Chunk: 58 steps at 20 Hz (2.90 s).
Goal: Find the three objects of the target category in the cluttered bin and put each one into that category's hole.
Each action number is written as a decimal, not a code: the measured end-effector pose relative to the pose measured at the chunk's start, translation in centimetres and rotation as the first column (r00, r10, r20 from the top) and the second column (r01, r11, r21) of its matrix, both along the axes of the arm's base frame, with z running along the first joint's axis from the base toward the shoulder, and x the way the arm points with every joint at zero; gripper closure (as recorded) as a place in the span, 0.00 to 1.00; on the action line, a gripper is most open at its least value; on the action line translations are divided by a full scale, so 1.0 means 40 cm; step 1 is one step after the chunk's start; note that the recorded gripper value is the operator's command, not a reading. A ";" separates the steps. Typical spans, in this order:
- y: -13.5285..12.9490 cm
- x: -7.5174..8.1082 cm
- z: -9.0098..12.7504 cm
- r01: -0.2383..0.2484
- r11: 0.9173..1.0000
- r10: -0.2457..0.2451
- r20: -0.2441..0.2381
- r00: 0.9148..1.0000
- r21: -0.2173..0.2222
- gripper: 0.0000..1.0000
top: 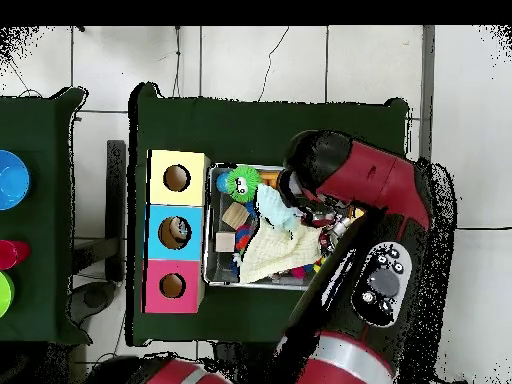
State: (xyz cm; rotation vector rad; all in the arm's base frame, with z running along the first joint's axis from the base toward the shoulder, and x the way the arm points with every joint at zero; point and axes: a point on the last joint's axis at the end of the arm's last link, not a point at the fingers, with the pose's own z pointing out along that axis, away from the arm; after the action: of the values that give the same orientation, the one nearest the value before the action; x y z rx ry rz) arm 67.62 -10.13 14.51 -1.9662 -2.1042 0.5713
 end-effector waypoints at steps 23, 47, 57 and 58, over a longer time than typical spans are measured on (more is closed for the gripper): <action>0.041 0.029 0.163 0.061 0.998 -0.064 0.287 0.956 0.019 1.00; 0.347 -0.020 0.102 0.188 0.967 -0.232 0.291 0.928 0.172 1.00; 0.488 -0.023 0.131 0.297 0.933 -0.342 0.244 0.907 0.204 1.00; 0.507 -0.025 0.133 0.314 0.927 -0.359 0.239 0.902 0.204 1.00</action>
State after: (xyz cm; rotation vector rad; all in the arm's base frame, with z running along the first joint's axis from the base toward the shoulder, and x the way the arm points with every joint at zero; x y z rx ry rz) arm 66.63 10.14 19.82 -2.3480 -1.8068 0.0640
